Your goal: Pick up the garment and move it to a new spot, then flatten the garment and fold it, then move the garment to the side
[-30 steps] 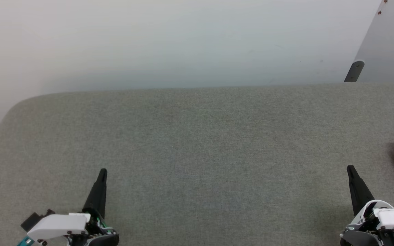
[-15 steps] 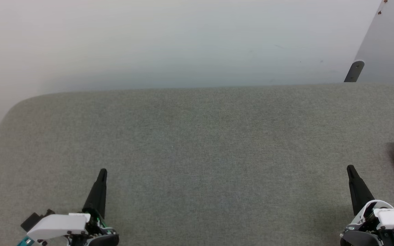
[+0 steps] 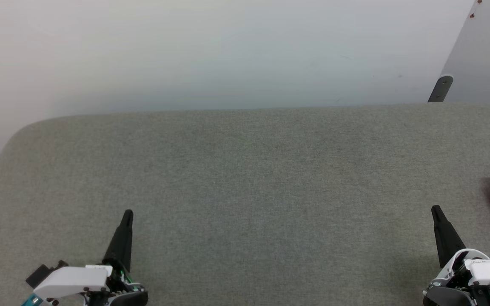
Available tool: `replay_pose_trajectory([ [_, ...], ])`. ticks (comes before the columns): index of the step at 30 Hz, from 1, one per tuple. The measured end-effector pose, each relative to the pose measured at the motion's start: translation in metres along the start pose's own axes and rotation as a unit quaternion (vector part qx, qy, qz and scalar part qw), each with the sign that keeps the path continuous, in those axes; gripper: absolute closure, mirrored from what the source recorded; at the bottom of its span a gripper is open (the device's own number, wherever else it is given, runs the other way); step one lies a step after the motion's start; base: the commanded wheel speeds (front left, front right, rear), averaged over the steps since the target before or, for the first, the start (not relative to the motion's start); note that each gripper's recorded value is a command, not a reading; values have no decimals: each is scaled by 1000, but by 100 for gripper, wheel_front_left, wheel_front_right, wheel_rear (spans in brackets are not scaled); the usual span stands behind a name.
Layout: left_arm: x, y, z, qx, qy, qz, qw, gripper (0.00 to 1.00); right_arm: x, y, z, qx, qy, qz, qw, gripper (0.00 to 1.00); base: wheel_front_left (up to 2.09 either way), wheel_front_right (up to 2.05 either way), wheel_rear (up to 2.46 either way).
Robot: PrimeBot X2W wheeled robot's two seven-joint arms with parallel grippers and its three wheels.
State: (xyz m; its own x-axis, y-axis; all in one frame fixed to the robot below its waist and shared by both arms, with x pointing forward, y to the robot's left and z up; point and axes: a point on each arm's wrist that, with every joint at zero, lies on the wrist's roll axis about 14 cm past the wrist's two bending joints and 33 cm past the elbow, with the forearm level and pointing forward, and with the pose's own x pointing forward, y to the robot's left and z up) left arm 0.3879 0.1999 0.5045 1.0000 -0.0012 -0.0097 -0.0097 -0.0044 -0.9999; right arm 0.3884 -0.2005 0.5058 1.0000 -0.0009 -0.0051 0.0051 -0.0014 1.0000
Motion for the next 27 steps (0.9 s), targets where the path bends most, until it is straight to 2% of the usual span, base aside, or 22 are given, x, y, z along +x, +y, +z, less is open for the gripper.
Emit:
replay_pose_trajectory([
  [27, 0, 0, 0, 0, 1, 0, 1000, 100, 0, 0, 0, 0, 0, 0, 1000, 100, 0, 0, 0],
])
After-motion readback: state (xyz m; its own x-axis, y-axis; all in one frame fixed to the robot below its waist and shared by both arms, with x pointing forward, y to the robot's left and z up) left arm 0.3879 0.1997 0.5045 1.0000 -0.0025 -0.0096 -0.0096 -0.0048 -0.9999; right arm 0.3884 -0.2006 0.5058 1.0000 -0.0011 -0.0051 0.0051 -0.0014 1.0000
